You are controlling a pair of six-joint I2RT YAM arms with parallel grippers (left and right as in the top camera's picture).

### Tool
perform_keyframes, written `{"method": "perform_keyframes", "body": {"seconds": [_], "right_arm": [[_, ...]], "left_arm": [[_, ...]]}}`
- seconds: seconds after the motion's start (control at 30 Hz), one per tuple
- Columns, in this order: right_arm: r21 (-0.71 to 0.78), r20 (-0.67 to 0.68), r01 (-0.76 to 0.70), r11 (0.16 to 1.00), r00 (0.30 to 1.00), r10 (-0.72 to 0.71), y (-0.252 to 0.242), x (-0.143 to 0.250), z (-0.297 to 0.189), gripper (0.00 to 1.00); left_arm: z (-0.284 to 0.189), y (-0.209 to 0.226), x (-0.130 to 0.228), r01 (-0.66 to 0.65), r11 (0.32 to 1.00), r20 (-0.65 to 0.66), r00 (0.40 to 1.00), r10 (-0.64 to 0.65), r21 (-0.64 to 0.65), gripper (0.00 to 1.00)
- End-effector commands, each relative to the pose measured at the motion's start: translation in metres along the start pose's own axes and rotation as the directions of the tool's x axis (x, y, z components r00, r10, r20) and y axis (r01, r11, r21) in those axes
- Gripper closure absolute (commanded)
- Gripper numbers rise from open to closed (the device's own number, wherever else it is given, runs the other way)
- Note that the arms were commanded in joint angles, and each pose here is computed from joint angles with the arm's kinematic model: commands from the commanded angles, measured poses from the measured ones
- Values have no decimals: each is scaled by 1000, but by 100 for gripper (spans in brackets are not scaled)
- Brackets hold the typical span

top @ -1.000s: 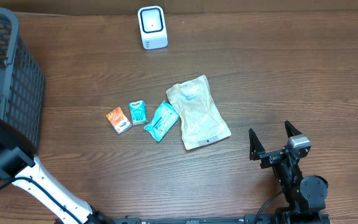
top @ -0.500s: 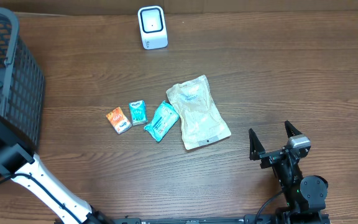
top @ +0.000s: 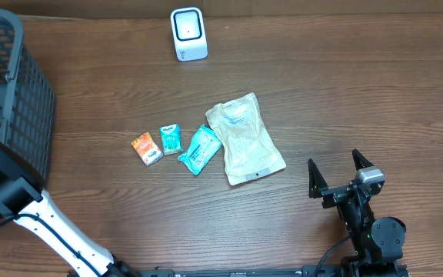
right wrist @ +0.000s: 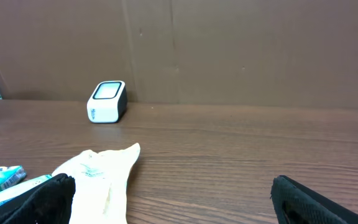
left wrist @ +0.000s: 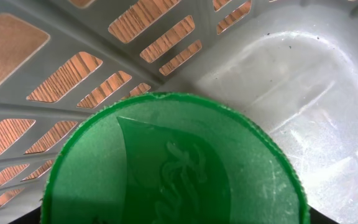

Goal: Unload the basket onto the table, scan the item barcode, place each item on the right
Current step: 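Grasp the green-capped jar in the basket with the left gripper, then carry the jar out and set it on the table left of packs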

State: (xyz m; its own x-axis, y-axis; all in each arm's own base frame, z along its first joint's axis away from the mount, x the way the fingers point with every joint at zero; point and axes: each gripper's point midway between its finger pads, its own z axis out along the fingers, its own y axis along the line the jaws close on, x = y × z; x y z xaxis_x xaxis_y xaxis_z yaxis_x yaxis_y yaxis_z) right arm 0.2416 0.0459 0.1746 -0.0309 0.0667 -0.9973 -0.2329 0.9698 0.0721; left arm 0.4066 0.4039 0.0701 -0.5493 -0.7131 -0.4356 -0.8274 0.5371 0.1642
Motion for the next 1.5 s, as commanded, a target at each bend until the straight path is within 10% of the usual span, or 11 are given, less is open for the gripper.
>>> {"method": "perform_keyframes", "body": {"seconds": [0.0, 0.97, 1.47], "right_arm": [[-4, 4, -3, 1000, 1000, 3, 1, 2, 0, 0], [-4, 4, -3, 1000, 1000, 3, 1, 2, 0, 0], [-4, 4, -3, 1000, 1000, 3, 1, 2, 0, 1]], "left_arm": [[-3, 3, -2, -6, 1000, 3, 1000, 6, 1, 33], [-287, 1, -41, -3, 922, 334, 933, -138, 388, 32], [-451, -7, 38, -199, 756, 428, 896, -117, 624, 32]]}}
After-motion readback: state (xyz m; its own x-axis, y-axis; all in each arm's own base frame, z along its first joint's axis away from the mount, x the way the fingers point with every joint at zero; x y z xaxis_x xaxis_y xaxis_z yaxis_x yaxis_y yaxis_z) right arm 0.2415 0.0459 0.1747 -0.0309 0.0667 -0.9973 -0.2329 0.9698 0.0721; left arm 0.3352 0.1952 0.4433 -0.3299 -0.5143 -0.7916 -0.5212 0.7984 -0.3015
